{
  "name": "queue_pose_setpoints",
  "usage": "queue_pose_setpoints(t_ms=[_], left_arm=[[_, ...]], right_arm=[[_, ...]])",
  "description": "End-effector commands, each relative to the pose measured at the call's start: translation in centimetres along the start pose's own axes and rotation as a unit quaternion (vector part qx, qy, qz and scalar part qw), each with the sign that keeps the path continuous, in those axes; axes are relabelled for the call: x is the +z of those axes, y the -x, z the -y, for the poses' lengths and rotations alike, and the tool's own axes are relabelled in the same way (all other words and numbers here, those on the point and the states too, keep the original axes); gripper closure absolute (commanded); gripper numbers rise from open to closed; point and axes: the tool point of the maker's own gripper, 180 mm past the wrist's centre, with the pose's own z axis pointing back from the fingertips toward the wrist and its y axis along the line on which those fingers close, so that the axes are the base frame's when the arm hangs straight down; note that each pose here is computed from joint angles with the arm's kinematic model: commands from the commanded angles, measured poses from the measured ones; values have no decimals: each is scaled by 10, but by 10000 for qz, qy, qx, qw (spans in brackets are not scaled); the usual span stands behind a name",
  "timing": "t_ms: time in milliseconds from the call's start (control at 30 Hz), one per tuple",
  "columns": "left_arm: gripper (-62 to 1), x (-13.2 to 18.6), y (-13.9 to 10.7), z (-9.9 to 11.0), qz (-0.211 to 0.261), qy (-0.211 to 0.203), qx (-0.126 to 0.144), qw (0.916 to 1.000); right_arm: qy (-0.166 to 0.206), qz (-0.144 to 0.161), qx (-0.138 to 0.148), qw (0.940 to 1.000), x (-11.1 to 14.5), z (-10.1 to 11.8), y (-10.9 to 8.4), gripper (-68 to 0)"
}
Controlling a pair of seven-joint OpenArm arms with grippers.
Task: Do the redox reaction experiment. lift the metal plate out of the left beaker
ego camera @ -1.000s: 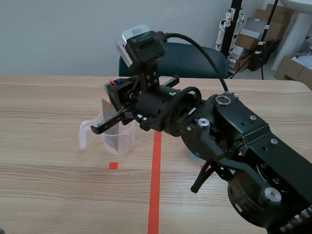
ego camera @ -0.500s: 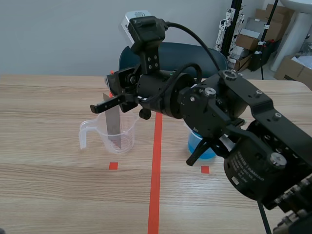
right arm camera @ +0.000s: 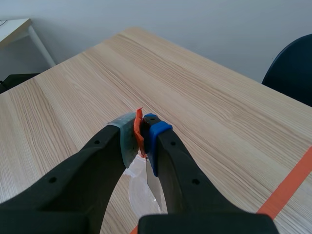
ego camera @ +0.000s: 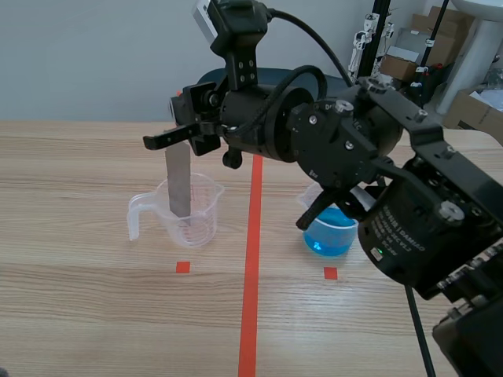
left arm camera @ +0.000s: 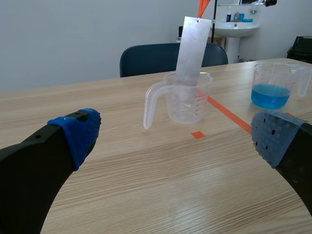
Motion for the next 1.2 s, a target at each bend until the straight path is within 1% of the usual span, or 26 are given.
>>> queue_pose_setpoints(t_ms=[0,200,333,700,833,900,1033,1167], left_arm=[[-623,-4,-7,-1,176,-20,-31,9998],[-623,-4,-7,-1,176,-20,-31,9998],[-623,-4,-7,-1,176,-20,-31,9998],[-623,-4,-7,-1,176,-18,-32,9998],[-623,-4,-7,-1,176,-20,-31,9998],[-623,-4,-7,-1,176,-20,-31,9998],[-623,-4,-7,-1,176,-20,-31,9998],[-623,-4,-7,-1,176,-18,-32,9998]], right_arm=[[-78,260,97,9996,-2,-3,-22,-4],[-136,182,-19,9997,-3,-5,-21,-4],[-148,113,5,9998,-4,-4,-22,-4],[-236,20,170,9996,-8,0,-41,-4],[-289,-5,180,9994,-10,1,-48,-4],[-351,-39,120,9993,-10,-1,-50,-4],[-432,-158,80,9989,-11,-2,-53,-4],[-433,-219,128,9987,-9,0,-52,-4]])
